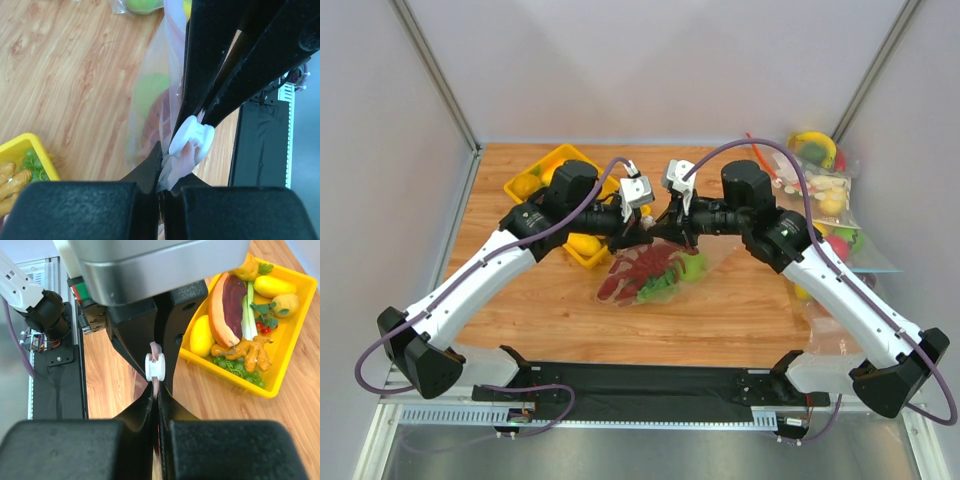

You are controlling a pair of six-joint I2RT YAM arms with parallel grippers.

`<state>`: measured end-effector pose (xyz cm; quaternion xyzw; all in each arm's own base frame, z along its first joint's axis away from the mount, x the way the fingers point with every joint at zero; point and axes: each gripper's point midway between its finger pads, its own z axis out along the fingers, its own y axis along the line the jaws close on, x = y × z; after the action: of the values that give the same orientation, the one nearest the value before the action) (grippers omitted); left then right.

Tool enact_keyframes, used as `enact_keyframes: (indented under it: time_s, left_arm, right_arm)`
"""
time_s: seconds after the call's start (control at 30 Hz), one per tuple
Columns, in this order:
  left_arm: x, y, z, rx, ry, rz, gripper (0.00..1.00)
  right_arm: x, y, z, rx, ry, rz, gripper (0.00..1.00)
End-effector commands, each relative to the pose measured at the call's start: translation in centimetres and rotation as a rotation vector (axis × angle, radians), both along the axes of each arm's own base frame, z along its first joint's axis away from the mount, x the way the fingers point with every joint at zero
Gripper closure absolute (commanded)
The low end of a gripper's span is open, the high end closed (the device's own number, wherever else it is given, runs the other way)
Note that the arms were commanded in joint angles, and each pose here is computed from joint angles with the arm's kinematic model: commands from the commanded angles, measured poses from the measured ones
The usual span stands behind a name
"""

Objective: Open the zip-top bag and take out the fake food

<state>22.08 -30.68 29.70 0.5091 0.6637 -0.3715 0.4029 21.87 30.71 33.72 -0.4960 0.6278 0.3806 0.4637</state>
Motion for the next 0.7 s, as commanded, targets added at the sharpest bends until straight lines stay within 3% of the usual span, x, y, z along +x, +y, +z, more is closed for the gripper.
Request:
enact_keyframes:
  time_s: [0.0,0.03,0.07,0.17,0.27,0.43,0.67]
  left_arm:
    - [0.1,-0.3,4.3,-0.089,-0.129,-0.022,1.00]
    - [0.1,-0.2,4.3,-0.089,-0.133,-0.020,0.99]
    - [0.2,0.0,4.0,-0.082,-0.132,-0.009,0.89]
    - [0.1,0.6,3.8,-0.075,-0.144,0.014,0.70]
    - [-0.4,0.9,3.9,-0.087,-0.152,0.013,0.61]
    - [-1.0,0.8,4.1,-0.106,-0.148,-0.011,0.57]
    - [-0.9,0.8,3.8,-0.103,-0.147,-0.014,0.60]
  right_arm:
    - [0.5,-0.2,-0.5,-0.038,-0.012,-0.035,1.00]
    - [0.6,-0.3,-0.6,-0.041,-0.018,-0.041,1.00]
    - [0.6,-0.4,-0.6,-0.043,-0.022,-0.044,1.00]
    - [0.8,-0.7,-0.7,-0.053,-0.033,-0.057,1.00]
    - [0.7,-0.7,-0.6,-0.050,-0.036,-0.052,1.00]
    - [0.6,-0.5,-0.8,-0.050,-0.028,-0.043,1.00]
    - [0.2,-0.7,-0.8,-0.047,-0.034,-0.034,1.00]
